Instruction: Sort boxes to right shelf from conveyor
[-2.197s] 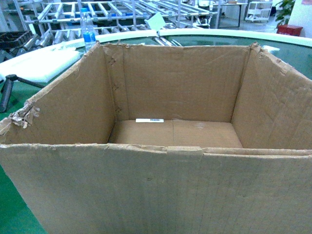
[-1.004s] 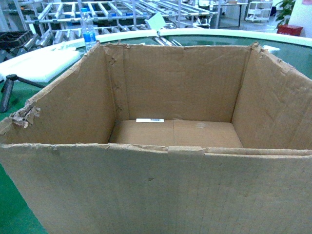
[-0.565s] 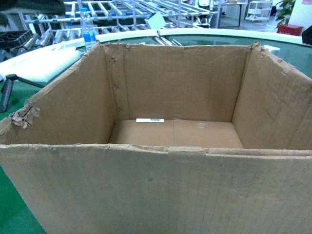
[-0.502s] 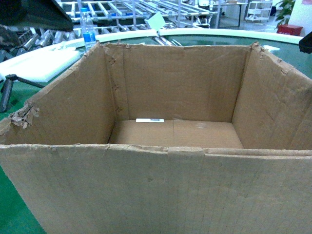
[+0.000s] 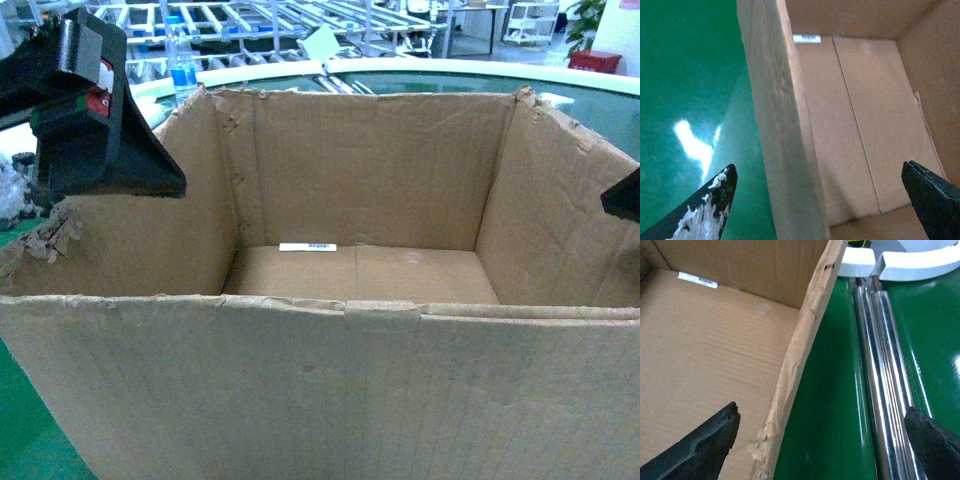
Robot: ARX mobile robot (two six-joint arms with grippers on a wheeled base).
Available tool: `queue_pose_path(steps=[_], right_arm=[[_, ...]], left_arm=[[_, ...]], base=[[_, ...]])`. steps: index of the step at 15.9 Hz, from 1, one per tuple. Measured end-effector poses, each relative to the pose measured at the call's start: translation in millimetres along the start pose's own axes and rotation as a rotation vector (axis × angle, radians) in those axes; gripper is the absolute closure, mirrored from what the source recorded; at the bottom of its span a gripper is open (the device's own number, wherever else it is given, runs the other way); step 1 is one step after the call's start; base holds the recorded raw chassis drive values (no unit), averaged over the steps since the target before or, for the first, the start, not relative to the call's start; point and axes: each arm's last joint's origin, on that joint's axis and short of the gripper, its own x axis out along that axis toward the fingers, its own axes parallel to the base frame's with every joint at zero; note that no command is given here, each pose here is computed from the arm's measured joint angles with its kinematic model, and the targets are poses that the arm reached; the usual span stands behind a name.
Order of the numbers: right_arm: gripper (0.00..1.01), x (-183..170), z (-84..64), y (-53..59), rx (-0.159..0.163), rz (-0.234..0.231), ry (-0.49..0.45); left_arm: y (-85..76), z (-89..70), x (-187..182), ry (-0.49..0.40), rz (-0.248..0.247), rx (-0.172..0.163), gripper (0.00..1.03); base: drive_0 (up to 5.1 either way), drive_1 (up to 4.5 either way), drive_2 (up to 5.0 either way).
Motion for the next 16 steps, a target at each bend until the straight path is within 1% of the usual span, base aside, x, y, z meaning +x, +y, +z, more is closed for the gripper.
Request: queue_pose_path(steps=[1,4,7,8,9,10,11,12,14,15,16], right_arm=[[0.03,0.3,-1.2,1.3,-0.001,0.003,0.003],[0.03,1.5,-5.5,4.4,-0.005,-0.005,0.014],[0.03,2.4,-8.8,6.7,-0.009,-0.001,0.019],[0.03,3.5,-12.5,7.9,-0.012,-0.009,0.023],[0.03,6.6,-26.3,9.7,-0.011,-0.009,0.050],[0.26,5.9,-28.2,8.0,-0.004,-0.020,0.045],[0.35,5.5,-28.0,8.0,-0.004,-0.019,0.043],[0.46,5.6,-28.6,8.4,-0.004,-0.013,0.045],[0.65,5.1,-29.7,8.8,-0.005,-0.010,0.045],[0.81,3.4,-30.5,10.4,-0.005,-0.013,0.042],[0.91,2.7,-30.1,13.5,-0.002,-0.003,0.037]], left_arm=[[-0.7,-1.8,0.4,0.014,-0.004,-0.009,0.05],[-2.6,-8.1,3.8,0.027,-0.007,-0.009,0.05],[-3.0,-13.4,6.6,0.035,-0.003,-0.011,0.05],[-1.9,-18.5,9.1,0.054,0.005,-0.021,0.05],[1.1,-26.2,12.9,0.061,0.016,-0.042,0.05],[-0.8,-29.7,14.6,0.062,0.025,-0.047,0.18],[-1.6,-30.6,15.1,0.061,0.031,-0.044,0.27],[-4.1,-31.5,14.3,0.050,0.051,-0.033,0.38],[-7.6,-33.0,13.0,0.055,0.054,-0.024,0.58],[-8.5,-35.9,13.6,0.072,0.060,-0.033,0.74],[-10.7,-36.4,14.0,0.069,0.073,-0.036,0.84]], base=[[0.0,0.00,0.0],[0.0,0.00,0.0],[0.0,0.00,0.0],[0.0,0.00,0.0],[0.0,0.00,0.0],[0.0,0.00,0.0],[0.0,0.00,0.0],[0.0,0.00,0.0],[0.0,0.00,0.0],[0.0,0.00,0.0],[0.0,0.00,0.0]])
